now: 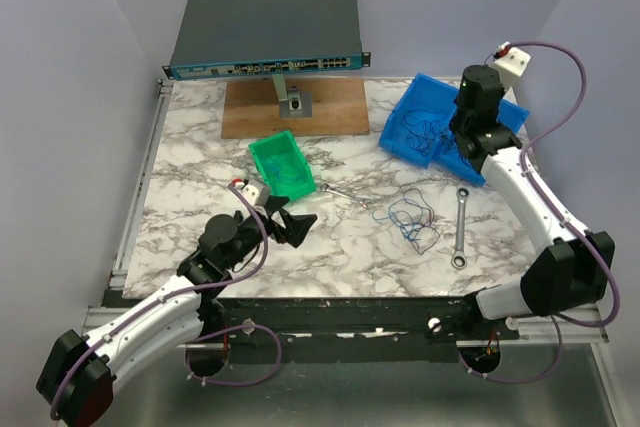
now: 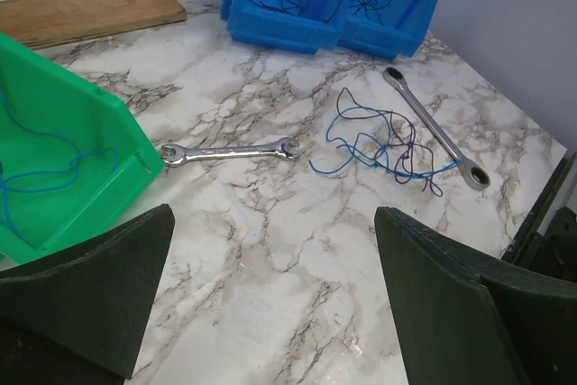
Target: Untangle the cables
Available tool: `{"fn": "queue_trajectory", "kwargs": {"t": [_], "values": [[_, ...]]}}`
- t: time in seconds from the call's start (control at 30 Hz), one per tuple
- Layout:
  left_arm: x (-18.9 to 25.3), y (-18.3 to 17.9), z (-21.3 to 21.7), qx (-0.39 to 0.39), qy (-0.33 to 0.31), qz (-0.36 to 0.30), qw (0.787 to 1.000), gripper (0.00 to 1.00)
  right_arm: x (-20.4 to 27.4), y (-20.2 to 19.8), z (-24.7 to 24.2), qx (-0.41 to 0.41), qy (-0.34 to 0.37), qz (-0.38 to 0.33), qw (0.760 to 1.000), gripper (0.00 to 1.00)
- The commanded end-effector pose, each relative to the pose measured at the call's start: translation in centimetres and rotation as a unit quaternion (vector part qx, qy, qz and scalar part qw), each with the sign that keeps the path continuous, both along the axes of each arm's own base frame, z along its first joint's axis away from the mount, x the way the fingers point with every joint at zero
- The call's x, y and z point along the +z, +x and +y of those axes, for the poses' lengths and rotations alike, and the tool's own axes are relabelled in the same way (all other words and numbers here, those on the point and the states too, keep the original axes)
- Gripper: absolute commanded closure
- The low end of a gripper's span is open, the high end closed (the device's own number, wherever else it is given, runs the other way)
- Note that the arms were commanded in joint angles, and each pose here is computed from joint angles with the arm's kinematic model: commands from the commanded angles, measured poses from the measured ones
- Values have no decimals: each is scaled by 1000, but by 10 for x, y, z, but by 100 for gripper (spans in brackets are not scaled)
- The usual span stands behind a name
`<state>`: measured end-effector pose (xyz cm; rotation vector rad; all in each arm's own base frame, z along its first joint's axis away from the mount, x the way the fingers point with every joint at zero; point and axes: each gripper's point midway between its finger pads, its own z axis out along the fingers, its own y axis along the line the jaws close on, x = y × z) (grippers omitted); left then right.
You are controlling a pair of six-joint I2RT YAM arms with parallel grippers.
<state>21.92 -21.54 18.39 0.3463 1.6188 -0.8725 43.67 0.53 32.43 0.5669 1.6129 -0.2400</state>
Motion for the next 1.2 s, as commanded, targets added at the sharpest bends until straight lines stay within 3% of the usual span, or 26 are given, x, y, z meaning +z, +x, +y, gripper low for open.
{"fn": "queue_trajectory", "kwargs": {"t": [0.0,0.17,0.2,0.3,0.33,0.43,0.6,0.77,1.03,1.17], "values": [[4,-5,-9,-30,0,-22,999,4,8,22,-37,-50,3,-19,999,99],[0,-2,-11,-28,7,-19,999,4,-6,51,-84,-92,10,-14,996,98],[-1,-2,-11,-28,9,-18,999,4,-10,55,-94,-103,12,-11,995,87],[-3,1,-12,-25,13,-15,999,5,-35,64,-111,-131,25,17,991,36],[-4,1,-12,-25,15,-13,999,5,-41,64,-119,-139,35,27,989,23],[-6,3,-14,-26,20,-10,999,5,-56,66,-111,-121,63,65,989,7],[-7,2,-18,-35,25,-9,999,5,-86,42,-78,-56,133,126,982,4],[-6,-3,-27,-59,26,-5,998,5,-138,-13,-32,28,190,204,960,2],[-3,-11,-38,-81,26,-8,996,8,-216,-109,57,120,144,332,925,1],[-2,-13,-40,-86,26,-9,996,8,-225,-136,69,142,171,327,919,3]]}}
